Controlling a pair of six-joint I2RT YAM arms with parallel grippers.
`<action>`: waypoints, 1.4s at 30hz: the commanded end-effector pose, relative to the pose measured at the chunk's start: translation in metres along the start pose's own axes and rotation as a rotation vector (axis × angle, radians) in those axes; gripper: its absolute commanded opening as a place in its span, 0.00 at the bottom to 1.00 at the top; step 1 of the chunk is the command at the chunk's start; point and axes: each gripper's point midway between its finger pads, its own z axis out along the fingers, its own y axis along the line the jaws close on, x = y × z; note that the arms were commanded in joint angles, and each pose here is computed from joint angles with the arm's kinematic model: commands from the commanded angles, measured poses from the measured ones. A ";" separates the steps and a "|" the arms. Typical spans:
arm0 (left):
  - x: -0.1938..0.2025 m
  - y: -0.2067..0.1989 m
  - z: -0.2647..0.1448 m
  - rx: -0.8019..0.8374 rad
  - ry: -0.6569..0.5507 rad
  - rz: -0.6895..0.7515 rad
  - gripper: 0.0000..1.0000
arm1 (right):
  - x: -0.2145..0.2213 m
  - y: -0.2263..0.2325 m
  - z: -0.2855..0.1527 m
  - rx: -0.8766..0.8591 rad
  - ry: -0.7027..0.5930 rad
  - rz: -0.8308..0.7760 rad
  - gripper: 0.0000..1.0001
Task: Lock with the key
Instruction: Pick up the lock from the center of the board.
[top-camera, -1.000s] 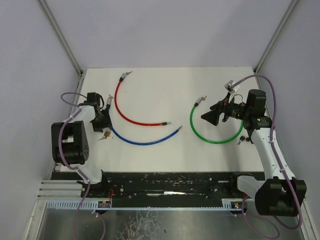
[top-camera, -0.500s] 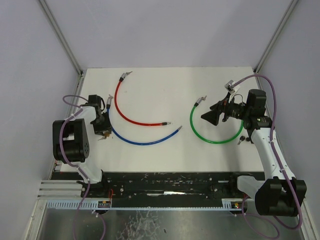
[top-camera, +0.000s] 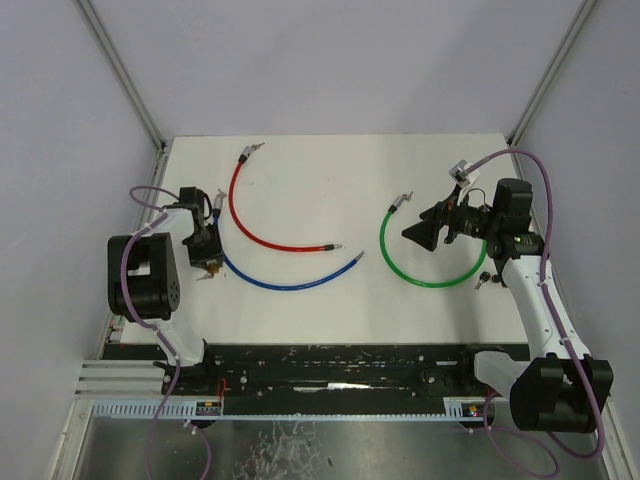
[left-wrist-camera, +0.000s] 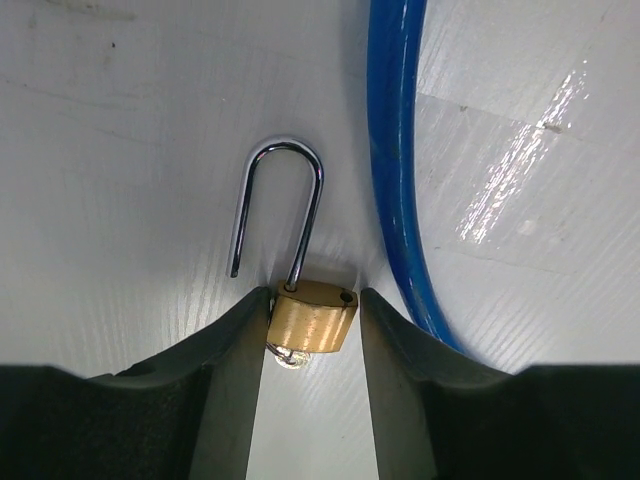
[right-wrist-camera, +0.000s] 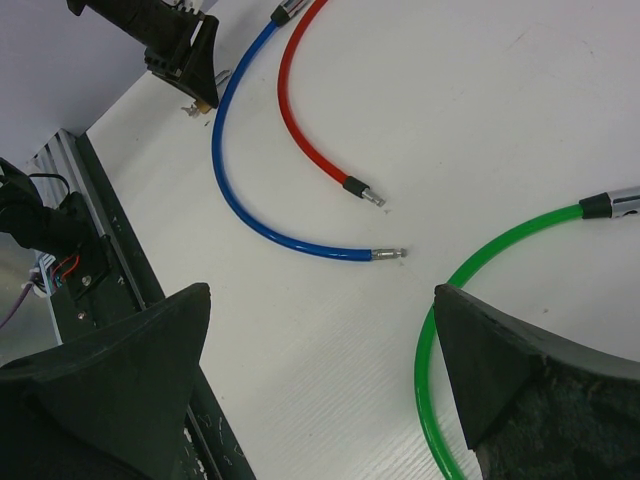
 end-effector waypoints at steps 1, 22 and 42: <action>0.004 0.003 0.000 -0.019 0.018 0.016 0.41 | -0.021 0.011 0.000 -0.046 -0.033 -0.052 1.00; -0.016 -0.042 -0.059 0.171 -0.188 0.091 0.02 | -0.015 0.012 0.003 -0.081 -0.031 -0.052 1.00; 0.077 -0.327 -0.172 0.970 -0.483 0.792 0.00 | 0.016 0.051 0.018 -0.512 -0.077 -0.979 1.00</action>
